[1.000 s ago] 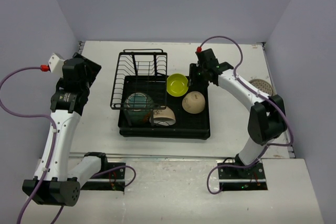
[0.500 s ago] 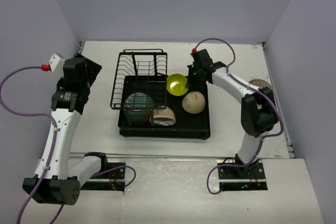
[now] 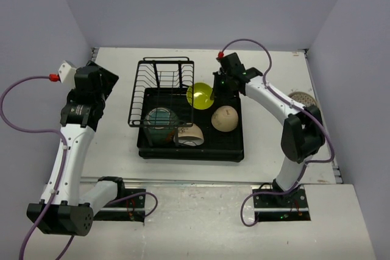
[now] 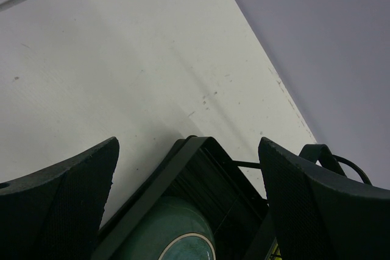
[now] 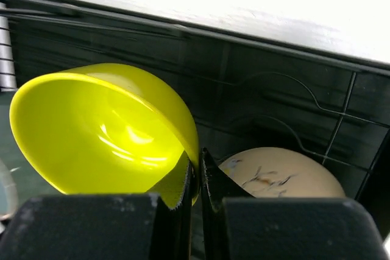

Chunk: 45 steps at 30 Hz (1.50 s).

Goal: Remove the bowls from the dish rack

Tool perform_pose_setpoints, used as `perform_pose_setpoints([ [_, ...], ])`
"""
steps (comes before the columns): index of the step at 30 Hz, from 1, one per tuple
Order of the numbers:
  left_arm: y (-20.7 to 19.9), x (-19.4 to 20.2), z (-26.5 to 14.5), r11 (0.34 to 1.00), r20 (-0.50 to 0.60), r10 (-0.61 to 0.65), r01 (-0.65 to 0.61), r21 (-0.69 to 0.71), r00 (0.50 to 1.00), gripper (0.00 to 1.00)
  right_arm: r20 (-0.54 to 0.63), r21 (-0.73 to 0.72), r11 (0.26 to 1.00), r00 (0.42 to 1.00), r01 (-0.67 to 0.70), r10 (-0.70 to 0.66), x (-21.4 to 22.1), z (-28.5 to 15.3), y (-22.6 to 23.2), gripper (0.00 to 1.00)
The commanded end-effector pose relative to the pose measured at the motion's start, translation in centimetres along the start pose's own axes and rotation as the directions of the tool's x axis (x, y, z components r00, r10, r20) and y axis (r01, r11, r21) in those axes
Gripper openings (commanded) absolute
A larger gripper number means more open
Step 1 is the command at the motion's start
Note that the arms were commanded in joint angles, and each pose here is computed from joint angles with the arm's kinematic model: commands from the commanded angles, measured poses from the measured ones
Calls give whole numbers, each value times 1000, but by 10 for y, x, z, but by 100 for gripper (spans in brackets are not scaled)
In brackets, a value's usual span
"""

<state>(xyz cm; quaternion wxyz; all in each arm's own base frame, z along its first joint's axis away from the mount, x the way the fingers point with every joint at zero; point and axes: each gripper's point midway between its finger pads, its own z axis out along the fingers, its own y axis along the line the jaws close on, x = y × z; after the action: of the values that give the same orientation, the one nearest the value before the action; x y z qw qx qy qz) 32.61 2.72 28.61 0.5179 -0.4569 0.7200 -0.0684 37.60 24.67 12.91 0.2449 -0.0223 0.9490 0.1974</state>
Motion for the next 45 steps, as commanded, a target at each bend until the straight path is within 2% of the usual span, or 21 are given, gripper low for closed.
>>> perform_pose_setpoints([
  [1,-11,-15,-1,999,40,-8,7,35,999,95,193,-117,993,981,32,-8,-57,-77,47,0],
  [5,-9,-17,-1,999,51,11,-13,29,999,95,261,-13,1000,965,20,-16,-83,-117,32,0],
  [8,-10,-22,-2,999,65,29,-30,28,997,95,303,167,985,953,-45,-7,-97,-135,-11,0],
  [10,-10,-22,-1,999,67,38,-39,24,997,95,329,339,931,944,-133,15,-101,-140,-55,0],
  [12,-12,-23,-2,999,64,45,-46,24,997,95,348,492,841,936,-227,49,-95,-152,-108,0],
  [14,-12,-23,-1,998,62,51,-52,22,997,95,353,540,785,928,-303,116,-83,-155,-147,0],
  [19,-13,-22,2,998,60,58,-60,23,997,95,418,485,784,890,-387,181,-75,-175,-183,0],
  [22,-14,-20,4,998,52,60,-61,23,997,95,429,530,724,876,-440,219,-64,-183,-216,0],
  [23,-15,-20,5,998,49,60,-61,25,997,95,438,563,684,869,-464,229,-57,-187,-232,0],
  [25,-15,-18,7,998,43,62,-64,23,997,95,439,576,664,866,-477,240,-51,-188,-240,0],
  [26,-15,-17,7,998,40,63,-64,24,997,95,457,598,618,851,-510,260,-43,-194,-258,0],
  [32,-16,-17,11,996,40,91,-92,18,995,95,488,624,522,812,-582,321,-13,-196,-298,0],
  [38,-23,-16,16,994,23,107,-108,26,994,95,544,576,486,752,-657,372,4,-199,-319,0],
  [45,-31,-12,24,991,-6,132,-131,39,991,94,558,555,464,722,-691,409,14,-195,-335,0],
])
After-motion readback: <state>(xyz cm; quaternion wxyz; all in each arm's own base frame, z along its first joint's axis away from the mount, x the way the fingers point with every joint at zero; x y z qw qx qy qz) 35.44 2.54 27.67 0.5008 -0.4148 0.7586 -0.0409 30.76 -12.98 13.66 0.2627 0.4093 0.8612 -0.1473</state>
